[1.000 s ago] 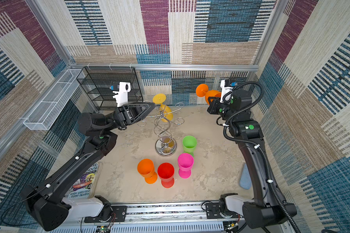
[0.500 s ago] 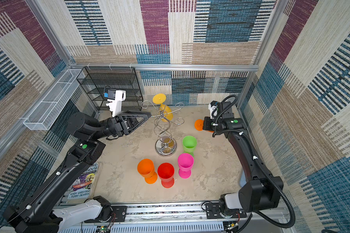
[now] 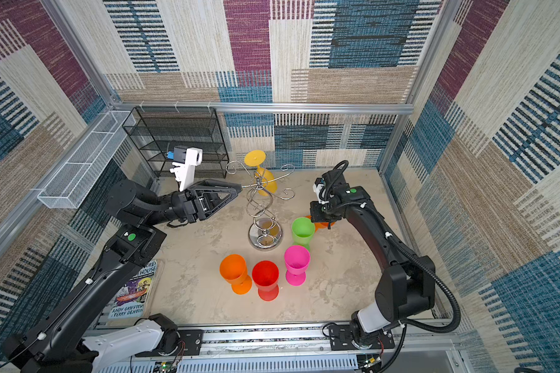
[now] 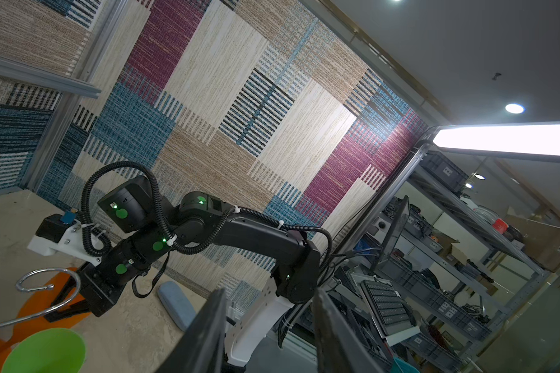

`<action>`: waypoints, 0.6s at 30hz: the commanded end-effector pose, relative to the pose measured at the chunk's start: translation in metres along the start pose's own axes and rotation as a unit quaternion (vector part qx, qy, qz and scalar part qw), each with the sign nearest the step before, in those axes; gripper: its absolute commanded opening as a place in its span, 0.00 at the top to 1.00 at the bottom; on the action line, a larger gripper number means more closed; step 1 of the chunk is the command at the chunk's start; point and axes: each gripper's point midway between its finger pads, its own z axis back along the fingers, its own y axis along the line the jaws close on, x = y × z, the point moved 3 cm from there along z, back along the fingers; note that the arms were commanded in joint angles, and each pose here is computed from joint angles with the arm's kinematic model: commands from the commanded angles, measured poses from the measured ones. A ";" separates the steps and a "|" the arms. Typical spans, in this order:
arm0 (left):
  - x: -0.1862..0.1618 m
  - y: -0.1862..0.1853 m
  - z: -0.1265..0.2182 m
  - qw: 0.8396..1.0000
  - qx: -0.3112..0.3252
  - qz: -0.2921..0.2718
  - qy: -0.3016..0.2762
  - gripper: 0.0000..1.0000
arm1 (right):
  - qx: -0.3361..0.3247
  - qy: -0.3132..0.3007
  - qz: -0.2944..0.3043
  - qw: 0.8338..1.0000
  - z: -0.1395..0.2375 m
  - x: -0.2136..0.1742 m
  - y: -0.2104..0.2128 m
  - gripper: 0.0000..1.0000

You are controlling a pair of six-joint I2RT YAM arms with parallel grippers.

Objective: Take the wine glass off the wine glass rack
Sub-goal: 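Lower the orange glass upright beside the green glass with the right gripper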

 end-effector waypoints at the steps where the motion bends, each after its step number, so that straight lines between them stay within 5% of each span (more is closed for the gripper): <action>1: -0.001 -0.003 0.001 1.000 -0.006 -0.019 0.004 0.54 | -0.030 0.011 0.010 0.999 0.000 -0.002 -0.004 1.00; 18: -0.006 -0.001 0.002 1.000 -0.010 -0.015 0.010 0.54 | -0.040 0.030 0.023 0.998 -0.018 0.007 0.001 0.98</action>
